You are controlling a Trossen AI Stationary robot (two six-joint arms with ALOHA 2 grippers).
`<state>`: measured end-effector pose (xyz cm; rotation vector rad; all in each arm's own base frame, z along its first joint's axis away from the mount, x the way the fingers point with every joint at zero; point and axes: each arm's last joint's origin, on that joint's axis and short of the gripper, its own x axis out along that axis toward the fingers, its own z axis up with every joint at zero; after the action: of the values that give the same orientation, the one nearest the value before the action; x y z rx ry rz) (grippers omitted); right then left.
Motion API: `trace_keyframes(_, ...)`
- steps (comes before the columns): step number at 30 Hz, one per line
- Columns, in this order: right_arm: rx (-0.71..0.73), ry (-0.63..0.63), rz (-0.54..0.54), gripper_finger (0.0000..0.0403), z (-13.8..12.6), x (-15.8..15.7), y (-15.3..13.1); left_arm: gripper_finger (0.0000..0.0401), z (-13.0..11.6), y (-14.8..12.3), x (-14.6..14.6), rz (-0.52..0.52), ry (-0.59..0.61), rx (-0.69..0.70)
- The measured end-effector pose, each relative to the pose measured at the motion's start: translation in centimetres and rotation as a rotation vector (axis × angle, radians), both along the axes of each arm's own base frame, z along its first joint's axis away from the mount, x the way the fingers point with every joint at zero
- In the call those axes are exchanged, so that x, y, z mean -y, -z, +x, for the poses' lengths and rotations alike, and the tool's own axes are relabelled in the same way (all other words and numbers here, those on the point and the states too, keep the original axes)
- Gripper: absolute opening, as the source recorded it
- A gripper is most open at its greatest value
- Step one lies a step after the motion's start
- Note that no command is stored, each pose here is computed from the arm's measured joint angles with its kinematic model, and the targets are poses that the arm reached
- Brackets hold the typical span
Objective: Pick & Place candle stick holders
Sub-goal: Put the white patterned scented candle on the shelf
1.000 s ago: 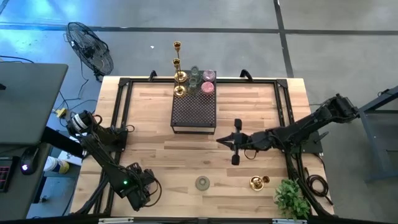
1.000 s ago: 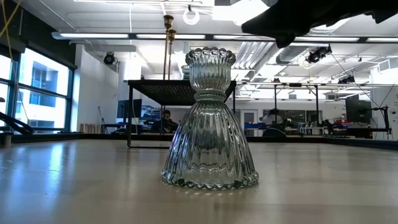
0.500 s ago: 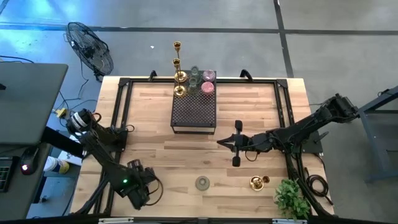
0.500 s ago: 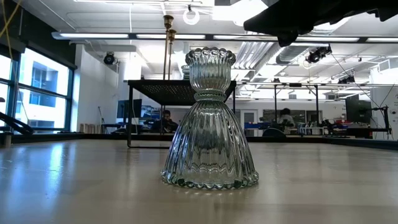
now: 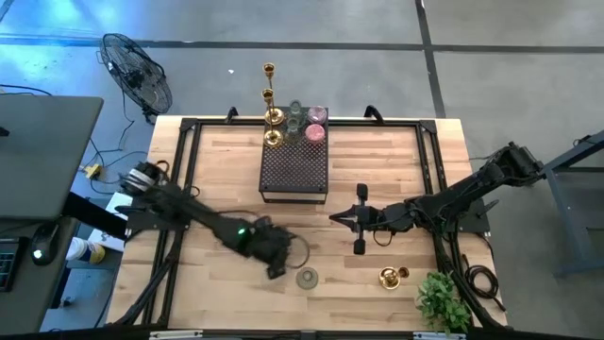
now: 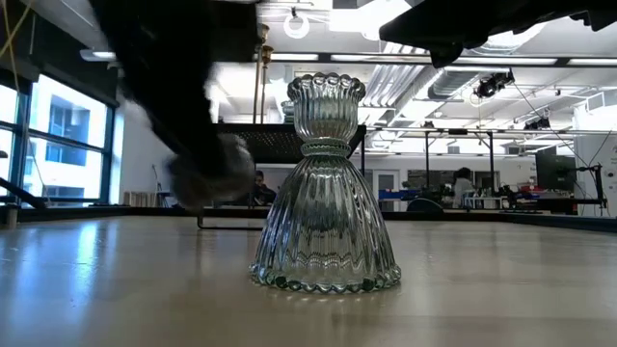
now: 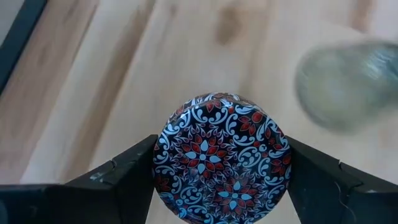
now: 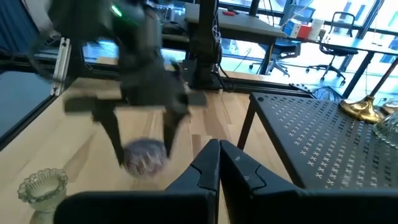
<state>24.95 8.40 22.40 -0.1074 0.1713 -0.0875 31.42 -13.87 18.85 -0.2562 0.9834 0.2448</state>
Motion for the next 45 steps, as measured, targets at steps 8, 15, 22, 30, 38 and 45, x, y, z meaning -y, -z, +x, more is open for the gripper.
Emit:
trace_keyframes(8,0.003,-0.006,-0.036,0.0002,0.0,0.0,-0.1,0.0283,3.2,2.9,-4.0,0.01,-0.073,-0.011)
trace_keyframes(15,0.014,-0.009,-0.057,0.0002,0.0,0.0,-0.2,0.0302,3.6,3.1,-4.4,0.018,-0.071,-0.001)
trace_keyframes(22,0.013,-0.009,-0.052,0.0002,0.0,0.0,-0.2,0.036,3.4,3.4,-4.3,0.001,-0.055,-0.022)
trace_keyframes(30,0.011,-0.009,-0.04,0.0002,0.0,-0.1,-0.2,0.0367,3.1,-0.8,-4.3,0.025,0.042,0.017)
trace_keyframes(38,-0.004,0.002,-0.012,0.0001,0.0,0.0,0.0,0.0305,0.0,-5.8,0.2,0.26,0.243,0.145)
trace_keyframes(45,-0.004,0.015,0.015,0.0001,-0.3,-0.7,0.1,0.0154,-4.9,-3.2,4.2,0.322,0.312,0.253)
